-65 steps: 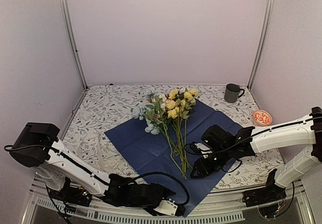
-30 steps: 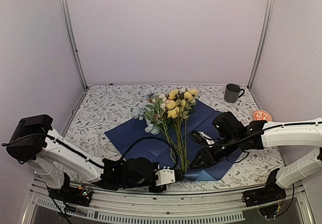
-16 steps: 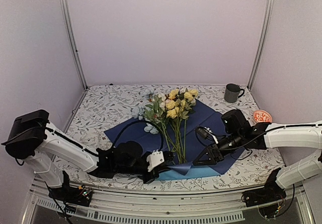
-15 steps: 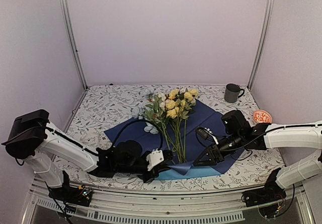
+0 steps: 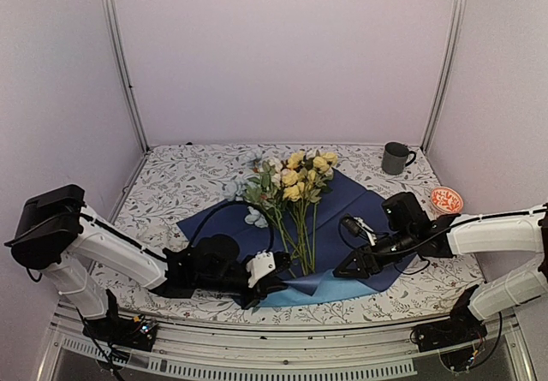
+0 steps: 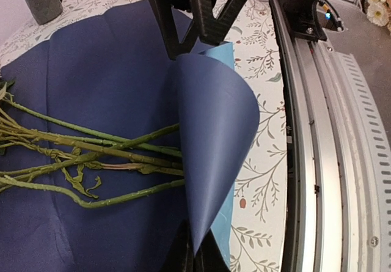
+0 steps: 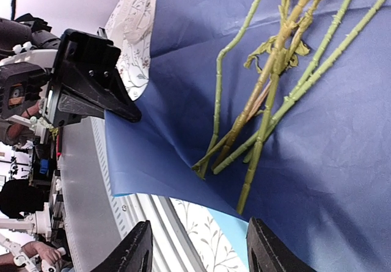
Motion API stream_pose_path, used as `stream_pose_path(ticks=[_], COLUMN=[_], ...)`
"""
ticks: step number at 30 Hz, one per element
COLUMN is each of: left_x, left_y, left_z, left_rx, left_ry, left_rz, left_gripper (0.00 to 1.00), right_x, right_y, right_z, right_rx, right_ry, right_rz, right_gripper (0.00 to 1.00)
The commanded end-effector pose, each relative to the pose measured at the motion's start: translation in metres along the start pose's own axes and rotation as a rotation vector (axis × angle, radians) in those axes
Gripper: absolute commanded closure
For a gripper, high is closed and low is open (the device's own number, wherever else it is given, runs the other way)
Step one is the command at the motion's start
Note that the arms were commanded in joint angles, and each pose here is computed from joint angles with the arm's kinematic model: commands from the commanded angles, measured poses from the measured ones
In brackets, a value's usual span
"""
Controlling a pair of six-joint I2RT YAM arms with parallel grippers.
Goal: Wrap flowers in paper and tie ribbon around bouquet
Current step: Fold the bottom corner of the flattened wrapping paper at the center of the board.
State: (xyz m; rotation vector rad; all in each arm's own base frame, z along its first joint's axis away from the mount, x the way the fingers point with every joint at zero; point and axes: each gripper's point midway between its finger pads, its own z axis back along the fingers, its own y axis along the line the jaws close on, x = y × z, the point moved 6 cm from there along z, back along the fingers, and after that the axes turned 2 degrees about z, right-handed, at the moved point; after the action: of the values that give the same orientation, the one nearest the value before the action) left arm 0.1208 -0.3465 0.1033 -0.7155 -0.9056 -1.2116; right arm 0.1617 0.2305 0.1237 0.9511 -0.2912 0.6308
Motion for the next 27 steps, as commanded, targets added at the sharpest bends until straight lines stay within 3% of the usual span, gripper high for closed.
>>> stream_pose_path(ticks=[1,5,19,27], left_x=[0.003,0.002,0.007,0.008], left_y=[0.004,0.006,0.005,0.006], left_z=[-0.004,-0.004,-0.007,-0.012], left_rx=[-0.009,-0.004,-0.028,-0.04], left_ry=[-0.012,-0.009,0.002,0.025], left_rz=[0.008,0.008,-0.005,-0.01], left_gripper=[1.0,1.0,1.0,1.0], right_x=[0.0,0.002,0.01,-0.001], right_y=[-0.008,-0.001,-0.01,-0.01], right_z=[0.0,-0.002,-0.002,-0.006], right_rx=[-0.047,0.031,-0.062,0.001], right_ry=[-0.045,-0.068,-0.118,-0.095], right_rz=[0.007,0.042,0.118,0.115], right_gripper=[0.46,0.47,0.47,0.5])
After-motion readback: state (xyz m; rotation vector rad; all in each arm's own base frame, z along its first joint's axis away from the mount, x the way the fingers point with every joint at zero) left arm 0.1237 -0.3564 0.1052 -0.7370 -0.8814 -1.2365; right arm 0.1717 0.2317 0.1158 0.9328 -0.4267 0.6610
